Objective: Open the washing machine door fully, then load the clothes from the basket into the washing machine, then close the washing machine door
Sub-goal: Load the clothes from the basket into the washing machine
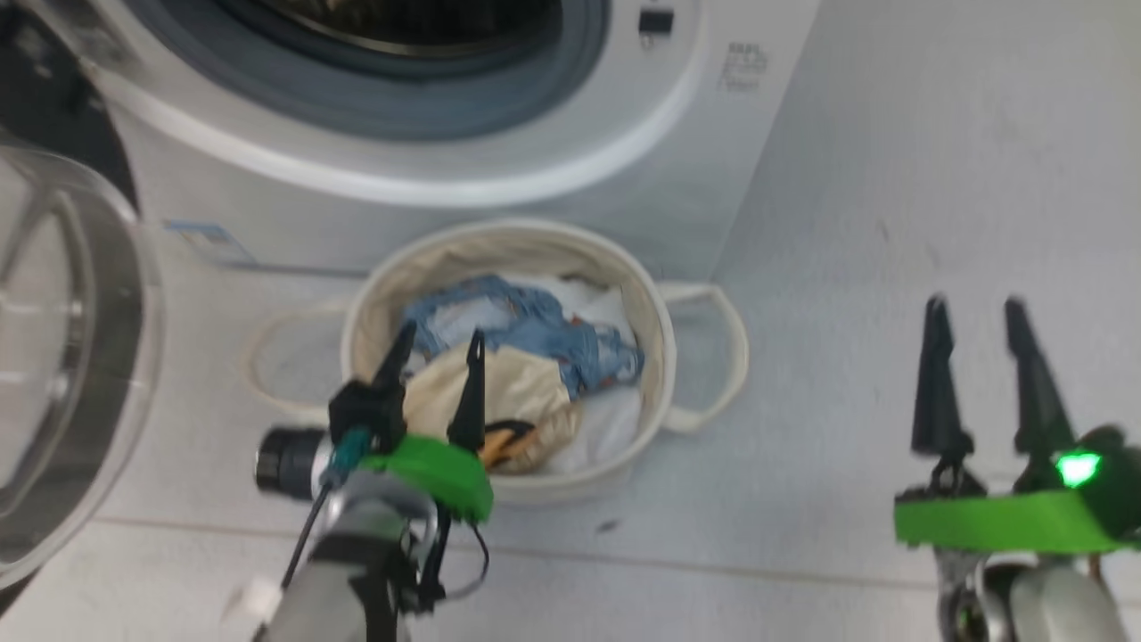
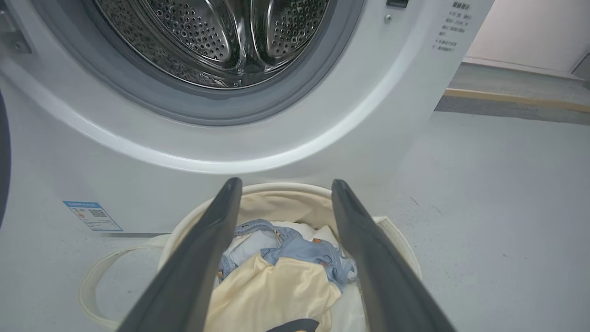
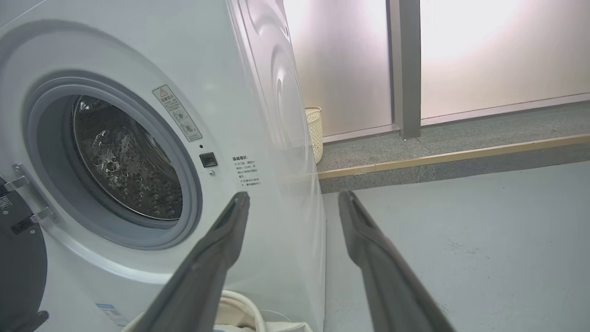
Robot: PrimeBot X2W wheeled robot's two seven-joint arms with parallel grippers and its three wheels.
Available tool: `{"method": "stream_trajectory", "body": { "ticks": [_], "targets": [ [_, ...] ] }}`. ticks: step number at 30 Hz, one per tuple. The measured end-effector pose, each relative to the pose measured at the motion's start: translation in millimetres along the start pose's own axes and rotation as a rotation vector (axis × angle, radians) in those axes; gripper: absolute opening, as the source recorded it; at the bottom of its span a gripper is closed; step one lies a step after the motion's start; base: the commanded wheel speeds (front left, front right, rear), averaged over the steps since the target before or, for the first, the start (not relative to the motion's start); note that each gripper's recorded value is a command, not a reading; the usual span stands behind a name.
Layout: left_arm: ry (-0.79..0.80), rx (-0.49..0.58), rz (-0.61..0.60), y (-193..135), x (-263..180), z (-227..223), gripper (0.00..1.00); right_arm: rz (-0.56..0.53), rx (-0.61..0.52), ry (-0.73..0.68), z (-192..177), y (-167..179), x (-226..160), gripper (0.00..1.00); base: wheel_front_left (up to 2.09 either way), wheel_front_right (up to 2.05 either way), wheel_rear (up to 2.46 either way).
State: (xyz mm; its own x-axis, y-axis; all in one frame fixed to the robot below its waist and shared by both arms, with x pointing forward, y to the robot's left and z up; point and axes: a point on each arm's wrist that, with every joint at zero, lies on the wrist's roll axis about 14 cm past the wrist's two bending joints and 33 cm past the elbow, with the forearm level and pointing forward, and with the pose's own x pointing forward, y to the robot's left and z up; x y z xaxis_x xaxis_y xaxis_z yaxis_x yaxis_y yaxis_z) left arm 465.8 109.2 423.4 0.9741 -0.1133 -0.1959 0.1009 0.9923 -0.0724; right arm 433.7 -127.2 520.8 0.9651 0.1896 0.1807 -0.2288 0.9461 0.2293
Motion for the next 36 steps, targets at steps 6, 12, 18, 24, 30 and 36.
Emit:
{"method": "stream_trajectory", "body": {
  "ticks": [6,12,18,24,30,36],
  "targets": [
    [0.111,0.058,-0.049,-5,46,-40,1.0,-0.05,-0.022,0.003,-17,-27,24,1.0,0.0,0.0,0.0],
    [0.26,0.099,-0.134,-15,82,-104,1.0,-0.113,-0.042,0.038,-51,-62,45,1.0,0.0,0.0,0.0],
    [0.424,0.089,-0.229,-29,80,-167,1.0,-0.163,-0.062,0.088,-79,-86,46,1.0,0.0,0.0,0.0],
    [0.441,0.068,-0.3,-44,83,-168,1.0,-0.185,-0.065,0.109,-84,-93,41,1.0,0.0,0.0,0.0],
    [0.55,0.107,-0.31,-41,75,-183,1.0,-0.189,-0.053,0.118,-87,-92,40,1.0,0.0,0.0,0.0],
    [0.637,0.183,-0.335,-44,74,-197,1.0,-0.195,-0.055,0.131,-92,-95,39,1.0,0.0,0.0,0.0]
  ]
}}
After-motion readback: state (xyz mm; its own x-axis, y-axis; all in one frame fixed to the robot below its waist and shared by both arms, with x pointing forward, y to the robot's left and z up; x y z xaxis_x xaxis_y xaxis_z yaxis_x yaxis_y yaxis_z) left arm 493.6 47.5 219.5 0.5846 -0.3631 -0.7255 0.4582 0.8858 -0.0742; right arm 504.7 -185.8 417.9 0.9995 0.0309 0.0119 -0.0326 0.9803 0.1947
